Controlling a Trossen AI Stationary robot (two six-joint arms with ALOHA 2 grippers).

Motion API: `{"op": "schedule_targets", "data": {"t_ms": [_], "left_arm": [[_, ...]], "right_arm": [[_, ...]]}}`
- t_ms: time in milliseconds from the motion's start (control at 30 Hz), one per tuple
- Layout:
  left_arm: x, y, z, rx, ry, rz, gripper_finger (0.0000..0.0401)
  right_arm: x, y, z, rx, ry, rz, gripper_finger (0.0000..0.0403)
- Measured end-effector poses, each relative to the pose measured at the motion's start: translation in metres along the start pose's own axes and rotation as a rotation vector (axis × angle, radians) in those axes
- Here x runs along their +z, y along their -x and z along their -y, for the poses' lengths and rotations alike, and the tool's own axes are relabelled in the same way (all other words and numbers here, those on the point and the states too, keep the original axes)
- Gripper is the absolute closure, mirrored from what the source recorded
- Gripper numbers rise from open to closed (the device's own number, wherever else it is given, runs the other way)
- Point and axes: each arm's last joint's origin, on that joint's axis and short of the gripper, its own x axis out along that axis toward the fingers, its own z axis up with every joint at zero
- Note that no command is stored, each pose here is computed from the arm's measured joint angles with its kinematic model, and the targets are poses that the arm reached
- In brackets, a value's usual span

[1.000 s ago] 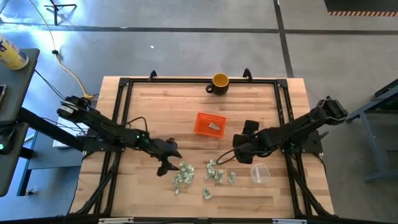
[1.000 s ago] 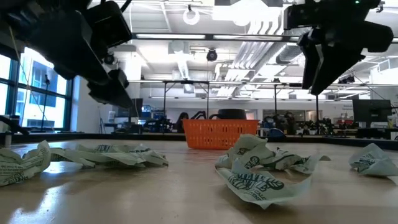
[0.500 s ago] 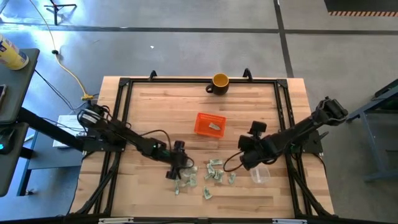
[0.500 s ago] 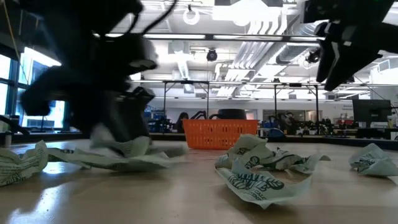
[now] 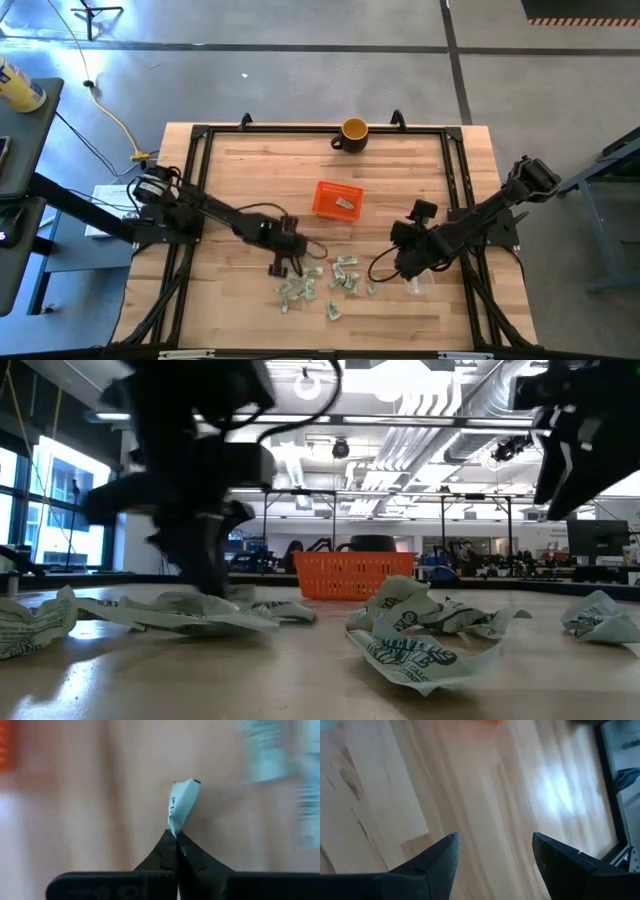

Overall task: Pick and place items into bin
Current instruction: Put the white stevia packet into the orange bin, then move the transparent bin

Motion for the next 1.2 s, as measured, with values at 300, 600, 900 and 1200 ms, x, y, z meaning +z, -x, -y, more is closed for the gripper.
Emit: {"op": "schedule_targets", "data": {"t_ms": [300,600,900,1200], "left_arm": [[0.065,0.063,-0.094,0.161,-0.083,0.257,0.0379],[0.07,0.055,-0.146,0.077,0.104,0.355,0.0225],[0.055,0.061,-0.104,-0.04,0.167,0.124,0.014],[0.044,0.058,-0.034,-0.063,0.193,-0.019,0.0156]], "right_arm": [[0.005,0.004,0.02,-0.053,-0.097,0.089,0.016],[0.021,-0.006,0.015,-0.03,0.015,0.141,0.016],[0.025,-0.013,-0.005,0.199,0.18,0.173,0.016],[-0.005,-0.014,-0.049,0.597,0.701,0.396,0.016]]}}
